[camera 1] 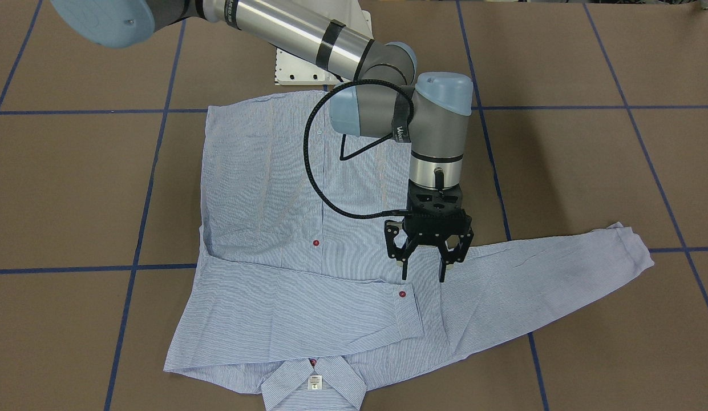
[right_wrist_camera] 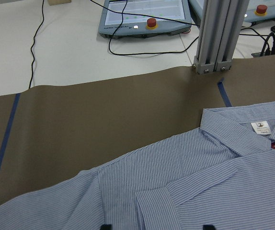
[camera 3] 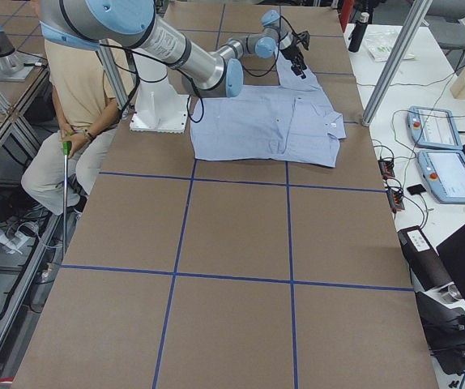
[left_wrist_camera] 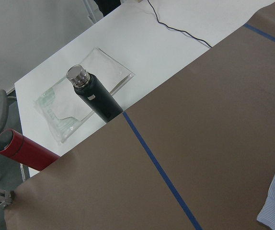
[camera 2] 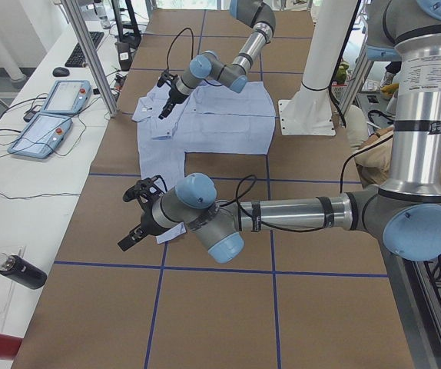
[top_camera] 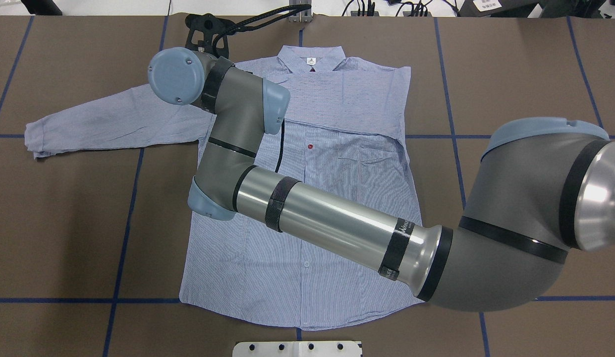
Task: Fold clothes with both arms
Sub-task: 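Lift the sleeve with the right gripper and lay it across the shirt's chest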
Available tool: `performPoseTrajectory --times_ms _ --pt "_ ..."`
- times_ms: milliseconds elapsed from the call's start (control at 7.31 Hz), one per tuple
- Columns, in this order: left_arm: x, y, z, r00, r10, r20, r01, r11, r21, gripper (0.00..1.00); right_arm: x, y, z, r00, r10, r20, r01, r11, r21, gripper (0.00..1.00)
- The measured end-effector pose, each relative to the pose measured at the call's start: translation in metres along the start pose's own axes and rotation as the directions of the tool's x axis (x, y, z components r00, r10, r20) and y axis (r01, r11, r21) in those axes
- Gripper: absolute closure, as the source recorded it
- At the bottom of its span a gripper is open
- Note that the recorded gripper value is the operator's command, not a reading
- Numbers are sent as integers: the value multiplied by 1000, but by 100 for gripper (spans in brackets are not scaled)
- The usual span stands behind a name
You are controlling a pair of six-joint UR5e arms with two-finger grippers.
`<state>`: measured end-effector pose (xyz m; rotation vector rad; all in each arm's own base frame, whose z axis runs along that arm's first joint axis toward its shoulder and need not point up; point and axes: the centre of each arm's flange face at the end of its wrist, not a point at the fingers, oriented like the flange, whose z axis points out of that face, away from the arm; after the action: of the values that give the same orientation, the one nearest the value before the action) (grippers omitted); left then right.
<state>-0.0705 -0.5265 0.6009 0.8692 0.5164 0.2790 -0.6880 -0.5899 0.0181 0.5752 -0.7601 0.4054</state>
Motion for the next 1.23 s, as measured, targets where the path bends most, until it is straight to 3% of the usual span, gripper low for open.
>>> performPoseTrajectory --times_ms 137,411,684,958,1232 --pt "2 -2 4 1000 -17 -6 17 1000 0 0 10 -19 -2 1000 -16 -15 15 999 -40 0" --pt "38 -16 29 997 -36 -68 37 999 18 0 63 -70 -28 998 -56 -5 55 984 -168 0" --pt "100 -14 71 975 -175 -139 182 983 35 0 168 -123 -43 995 -95 7 93 958 -270 0" --pt "155 -3 106 915 -373 -154 384 922 49 0 318 -162 -69 980 -193 41 196 926 -323 0" --pt "186 8 124 813 -557 -172 565 825 2 1 459 -191 -101 954 -281 104 300 887 -352 0"
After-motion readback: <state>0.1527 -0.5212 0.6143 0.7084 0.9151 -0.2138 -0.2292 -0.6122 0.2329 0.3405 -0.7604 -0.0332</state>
